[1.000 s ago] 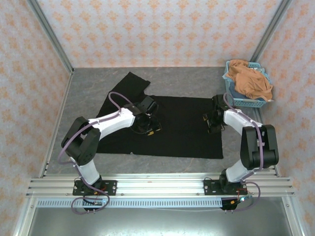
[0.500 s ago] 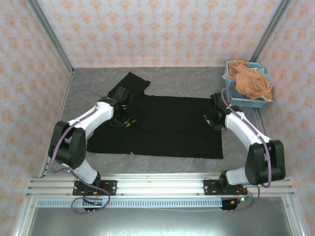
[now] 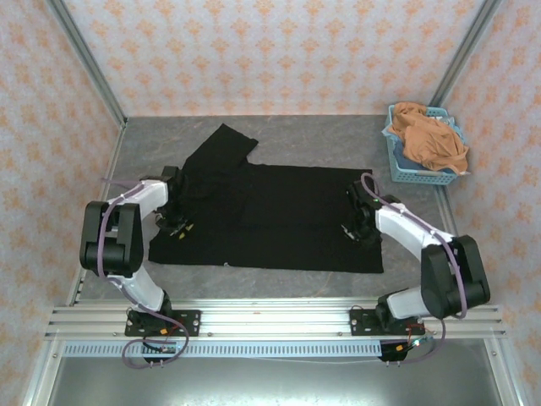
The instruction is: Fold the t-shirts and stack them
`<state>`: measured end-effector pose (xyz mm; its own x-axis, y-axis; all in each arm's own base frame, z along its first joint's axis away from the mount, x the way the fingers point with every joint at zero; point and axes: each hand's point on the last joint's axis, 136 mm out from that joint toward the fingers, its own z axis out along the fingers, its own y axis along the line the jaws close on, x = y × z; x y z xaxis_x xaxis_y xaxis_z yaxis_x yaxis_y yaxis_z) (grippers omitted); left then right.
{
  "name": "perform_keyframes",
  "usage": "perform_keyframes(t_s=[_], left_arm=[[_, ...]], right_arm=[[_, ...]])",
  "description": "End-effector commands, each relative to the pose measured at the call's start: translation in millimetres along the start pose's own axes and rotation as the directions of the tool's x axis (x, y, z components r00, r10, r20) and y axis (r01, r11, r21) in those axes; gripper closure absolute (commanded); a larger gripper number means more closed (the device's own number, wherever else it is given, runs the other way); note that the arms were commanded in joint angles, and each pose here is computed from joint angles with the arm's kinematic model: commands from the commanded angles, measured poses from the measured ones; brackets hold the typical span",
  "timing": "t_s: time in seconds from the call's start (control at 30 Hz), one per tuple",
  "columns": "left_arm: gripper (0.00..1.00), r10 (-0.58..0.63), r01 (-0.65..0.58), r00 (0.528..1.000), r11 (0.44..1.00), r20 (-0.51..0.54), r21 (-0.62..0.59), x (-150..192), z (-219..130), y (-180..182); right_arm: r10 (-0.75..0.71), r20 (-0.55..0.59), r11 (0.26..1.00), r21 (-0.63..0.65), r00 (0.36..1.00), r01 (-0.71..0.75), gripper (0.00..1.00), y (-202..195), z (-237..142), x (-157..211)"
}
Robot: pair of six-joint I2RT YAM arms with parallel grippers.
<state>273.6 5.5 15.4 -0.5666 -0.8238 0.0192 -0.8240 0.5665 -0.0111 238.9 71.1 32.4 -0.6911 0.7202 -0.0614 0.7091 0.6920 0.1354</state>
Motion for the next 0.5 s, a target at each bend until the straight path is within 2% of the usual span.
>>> perform_keyframes(t_s=[0.0,0.17,0.37,0.47], left_arm=[[0.76,-0.081,0.084,0.996,0.990,0.031,-0.111,-4,13,38],[0.75,-0.140,0.148,0.988,0.978,0.062,-0.145,-9,8,69],[0.75,-0.206,0.211,0.977,0.965,0.049,-0.157,-13,5,98],[0.75,-0.208,0.214,0.976,0.968,0.059,-0.133,-19,-1,97]], right_arm=[[-0.030,-0.038,0.998,0.056,0.999,0.032,0.73,-5,10,7],[-0.048,-0.136,0.995,0.084,0.989,0.060,0.72,2,22,35],[-0.067,-0.235,0.988,0.117,0.970,0.097,0.72,9,31,72],[-0.081,-0.228,0.990,0.095,0.970,0.104,0.71,20,26,76]])
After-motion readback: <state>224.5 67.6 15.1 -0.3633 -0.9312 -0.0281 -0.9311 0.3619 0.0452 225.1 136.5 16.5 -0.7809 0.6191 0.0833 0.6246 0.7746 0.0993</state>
